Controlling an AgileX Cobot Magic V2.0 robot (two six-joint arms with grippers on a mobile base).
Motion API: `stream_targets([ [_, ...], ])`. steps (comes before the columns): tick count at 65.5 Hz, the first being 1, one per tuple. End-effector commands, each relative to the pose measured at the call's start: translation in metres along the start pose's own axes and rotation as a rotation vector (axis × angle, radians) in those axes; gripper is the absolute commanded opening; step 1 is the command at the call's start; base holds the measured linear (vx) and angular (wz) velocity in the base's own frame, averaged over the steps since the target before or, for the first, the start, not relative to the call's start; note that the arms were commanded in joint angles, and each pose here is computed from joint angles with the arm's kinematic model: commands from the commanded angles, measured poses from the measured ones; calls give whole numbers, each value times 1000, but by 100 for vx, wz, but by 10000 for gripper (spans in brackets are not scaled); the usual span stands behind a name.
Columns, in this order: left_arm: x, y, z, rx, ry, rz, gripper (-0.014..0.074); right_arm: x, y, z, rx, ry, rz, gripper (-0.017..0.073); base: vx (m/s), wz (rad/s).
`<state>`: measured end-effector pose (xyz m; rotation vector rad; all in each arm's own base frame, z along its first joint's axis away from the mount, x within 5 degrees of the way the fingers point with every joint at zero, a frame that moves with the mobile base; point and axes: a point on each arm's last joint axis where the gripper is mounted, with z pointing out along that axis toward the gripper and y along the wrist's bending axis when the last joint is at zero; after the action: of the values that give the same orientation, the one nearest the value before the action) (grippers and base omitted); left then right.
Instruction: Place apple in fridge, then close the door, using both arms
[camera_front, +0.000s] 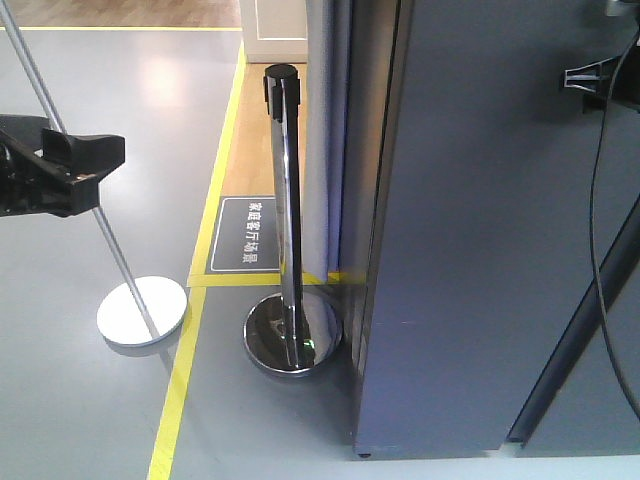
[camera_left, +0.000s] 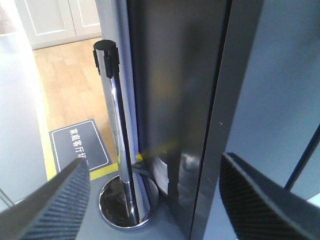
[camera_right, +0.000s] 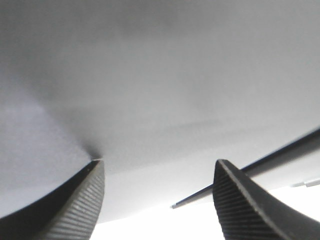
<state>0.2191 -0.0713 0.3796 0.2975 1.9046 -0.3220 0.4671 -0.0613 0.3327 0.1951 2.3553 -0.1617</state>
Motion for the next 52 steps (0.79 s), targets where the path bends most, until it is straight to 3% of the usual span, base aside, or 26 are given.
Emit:
stream_targets([
  [1, -15, 0, -7, -11, -99, -17, 513, -45, 20, -15, -151, -441, 88, 474, 0, -1],
  [16, -15, 0, -7, -11, -99, -17, 513, -43, 20, -31, -153, -381, 32, 474, 0, -1],
  [26, -15, 0, -7, -11, -99, -17, 513, -41, 19, -54, -171, -338, 43, 474, 0, 0],
  [32, -15, 0, -7, -11, -99, -17, 513, -42, 19, -74, -193, -322, 53, 474, 0, 0],
  [52, -15, 0, -7, -11, -99, -17, 513, -27, 13, -147, -213, -374, 9, 474, 0, 0],
])
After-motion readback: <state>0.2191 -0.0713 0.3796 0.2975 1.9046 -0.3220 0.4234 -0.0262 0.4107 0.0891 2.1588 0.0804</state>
